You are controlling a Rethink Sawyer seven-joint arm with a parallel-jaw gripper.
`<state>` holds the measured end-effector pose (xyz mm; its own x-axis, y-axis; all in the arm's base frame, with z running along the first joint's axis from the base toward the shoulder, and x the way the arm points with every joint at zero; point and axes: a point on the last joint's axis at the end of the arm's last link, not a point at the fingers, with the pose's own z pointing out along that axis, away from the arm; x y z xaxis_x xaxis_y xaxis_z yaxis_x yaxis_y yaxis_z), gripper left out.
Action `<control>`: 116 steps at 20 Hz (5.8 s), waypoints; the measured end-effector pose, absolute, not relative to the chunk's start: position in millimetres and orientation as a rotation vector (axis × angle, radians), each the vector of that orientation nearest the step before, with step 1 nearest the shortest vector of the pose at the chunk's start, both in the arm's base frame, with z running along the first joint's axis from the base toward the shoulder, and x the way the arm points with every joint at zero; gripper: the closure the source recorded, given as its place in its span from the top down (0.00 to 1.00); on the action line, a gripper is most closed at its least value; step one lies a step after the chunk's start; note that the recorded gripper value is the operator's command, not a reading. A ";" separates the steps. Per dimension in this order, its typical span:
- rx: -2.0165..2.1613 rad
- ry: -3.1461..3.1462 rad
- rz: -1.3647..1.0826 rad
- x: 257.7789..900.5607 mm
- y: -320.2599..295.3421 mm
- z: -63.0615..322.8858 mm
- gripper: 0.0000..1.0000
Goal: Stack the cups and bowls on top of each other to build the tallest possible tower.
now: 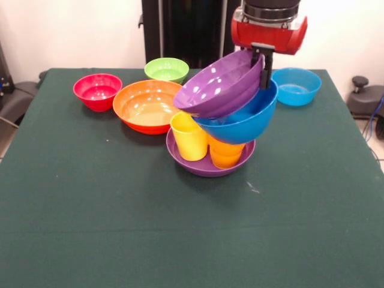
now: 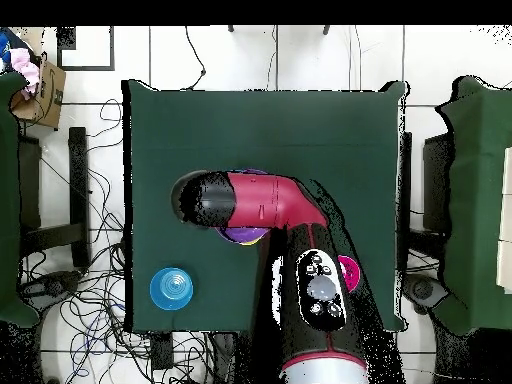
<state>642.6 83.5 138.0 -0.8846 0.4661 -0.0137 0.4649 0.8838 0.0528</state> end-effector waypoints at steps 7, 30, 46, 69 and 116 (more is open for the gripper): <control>0.759 3.030 0.070 644.1 79.4 129.3 1.00; 0.797 2.910 0.079 668.7 62.3 214.4 1.00; 0.804 2.872 0.095 671.2 62.6 260.3 1.00; 0.819 2.944 0.038 675.7 41.1 189.3 1.00; 0.706 2.857 -0.019 689.6 26.5 129.1 1.00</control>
<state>689.6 26.5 129.1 -0.8663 0.4600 -0.1946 0.4625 0.8859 0.0350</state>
